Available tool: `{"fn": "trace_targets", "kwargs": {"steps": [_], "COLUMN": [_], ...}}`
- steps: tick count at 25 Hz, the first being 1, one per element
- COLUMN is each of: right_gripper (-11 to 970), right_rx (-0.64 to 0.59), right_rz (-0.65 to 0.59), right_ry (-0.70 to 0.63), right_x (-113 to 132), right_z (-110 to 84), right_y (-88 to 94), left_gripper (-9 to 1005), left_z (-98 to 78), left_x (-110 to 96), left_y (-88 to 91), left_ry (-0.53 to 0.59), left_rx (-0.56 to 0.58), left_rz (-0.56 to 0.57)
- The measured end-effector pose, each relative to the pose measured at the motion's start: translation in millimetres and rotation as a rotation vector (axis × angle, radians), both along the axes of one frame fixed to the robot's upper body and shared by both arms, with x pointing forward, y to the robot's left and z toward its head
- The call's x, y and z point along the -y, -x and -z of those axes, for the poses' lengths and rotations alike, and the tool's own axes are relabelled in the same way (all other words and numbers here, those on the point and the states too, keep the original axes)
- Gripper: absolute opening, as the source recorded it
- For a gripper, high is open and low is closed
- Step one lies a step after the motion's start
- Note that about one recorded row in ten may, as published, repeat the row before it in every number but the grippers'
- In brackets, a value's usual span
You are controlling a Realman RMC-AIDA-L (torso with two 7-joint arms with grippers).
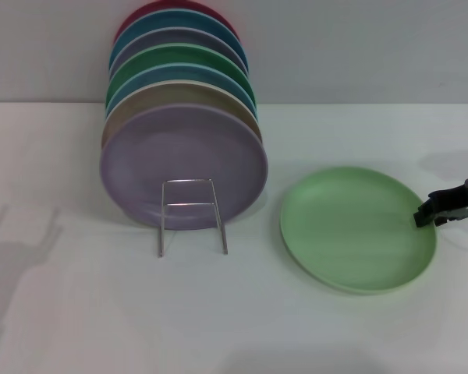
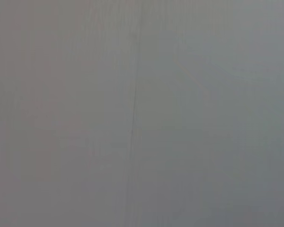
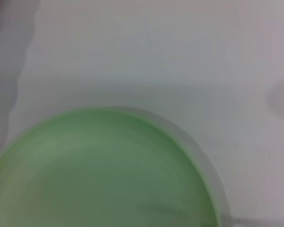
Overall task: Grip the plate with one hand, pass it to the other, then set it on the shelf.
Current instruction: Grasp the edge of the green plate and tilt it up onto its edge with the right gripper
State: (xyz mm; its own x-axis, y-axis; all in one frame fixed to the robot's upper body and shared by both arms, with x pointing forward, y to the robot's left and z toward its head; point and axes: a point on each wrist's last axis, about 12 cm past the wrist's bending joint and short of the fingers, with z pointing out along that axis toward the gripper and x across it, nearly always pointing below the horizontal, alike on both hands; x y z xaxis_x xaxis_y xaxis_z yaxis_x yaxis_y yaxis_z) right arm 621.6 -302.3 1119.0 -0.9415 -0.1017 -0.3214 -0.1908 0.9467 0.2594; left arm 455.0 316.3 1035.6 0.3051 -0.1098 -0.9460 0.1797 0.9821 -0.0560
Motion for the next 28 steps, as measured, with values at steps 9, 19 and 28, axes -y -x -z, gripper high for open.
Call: {"fn": "trace_targets", "kwargs": {"steps": [9,19,28], "right_gripper": [252,96,71], "right_rx": [0.003,-0.005,0.019], "right_rz": [-0.01,-0.013,-0.036], "right_ry": [0.002,0.002,0.012], "right_x": [-2.1,-3.0,-1.0], "right_z": [1.4,2.6,3.2], "right_y": [-1.2,-2.5,-2.2], "left_gripper": [862,861,861], "left_z": [0.5,0.4,0.3], "left_x": [-1.0,-1.9,-1.8], "left_y": [-0.1,-0.1,-0.4], "left_ry": [-0.004,-0.007,-0.008], "left_rx": [-0.004,-0.004,-0.003], "left_rz": [-0.004,-0.006,-0.006]}}
